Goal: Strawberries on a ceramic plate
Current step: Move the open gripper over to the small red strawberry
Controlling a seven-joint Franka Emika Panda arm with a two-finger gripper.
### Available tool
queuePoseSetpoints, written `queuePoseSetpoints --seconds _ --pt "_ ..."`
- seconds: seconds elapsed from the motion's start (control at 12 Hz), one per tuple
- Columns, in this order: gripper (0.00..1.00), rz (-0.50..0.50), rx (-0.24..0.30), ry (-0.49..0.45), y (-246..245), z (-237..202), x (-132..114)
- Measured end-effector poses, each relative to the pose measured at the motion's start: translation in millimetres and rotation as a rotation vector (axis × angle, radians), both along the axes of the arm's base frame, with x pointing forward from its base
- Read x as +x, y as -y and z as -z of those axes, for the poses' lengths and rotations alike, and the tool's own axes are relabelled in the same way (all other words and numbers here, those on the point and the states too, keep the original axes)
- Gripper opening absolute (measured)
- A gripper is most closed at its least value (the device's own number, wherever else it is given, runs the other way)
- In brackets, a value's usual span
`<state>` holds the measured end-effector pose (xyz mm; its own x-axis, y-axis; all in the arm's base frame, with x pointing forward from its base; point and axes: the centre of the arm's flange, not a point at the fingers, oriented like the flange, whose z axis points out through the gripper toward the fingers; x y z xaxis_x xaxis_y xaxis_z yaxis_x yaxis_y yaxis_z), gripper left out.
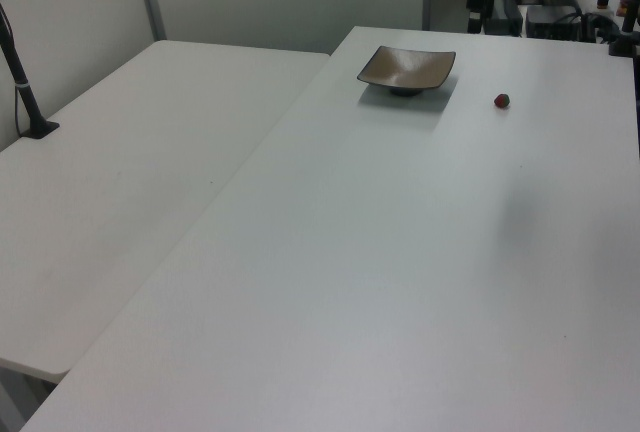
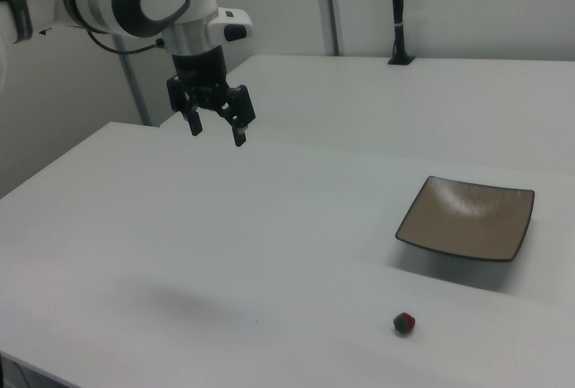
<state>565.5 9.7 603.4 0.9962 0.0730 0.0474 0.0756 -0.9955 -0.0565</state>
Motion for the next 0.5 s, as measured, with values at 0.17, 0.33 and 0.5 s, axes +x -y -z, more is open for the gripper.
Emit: queuePoseSetpoints --seconds 0.17,0.33,0.5 --pt "1.00 -0.018 0.000 -0.008 -10.2 3.6 -1.6" --pt "1.00 -0.019 0.000 -0.019 -10.8 9.6 -0.4" --pt "1.00 -0.019 -0.001 -0.022 -10.8 11.0 -0.5"
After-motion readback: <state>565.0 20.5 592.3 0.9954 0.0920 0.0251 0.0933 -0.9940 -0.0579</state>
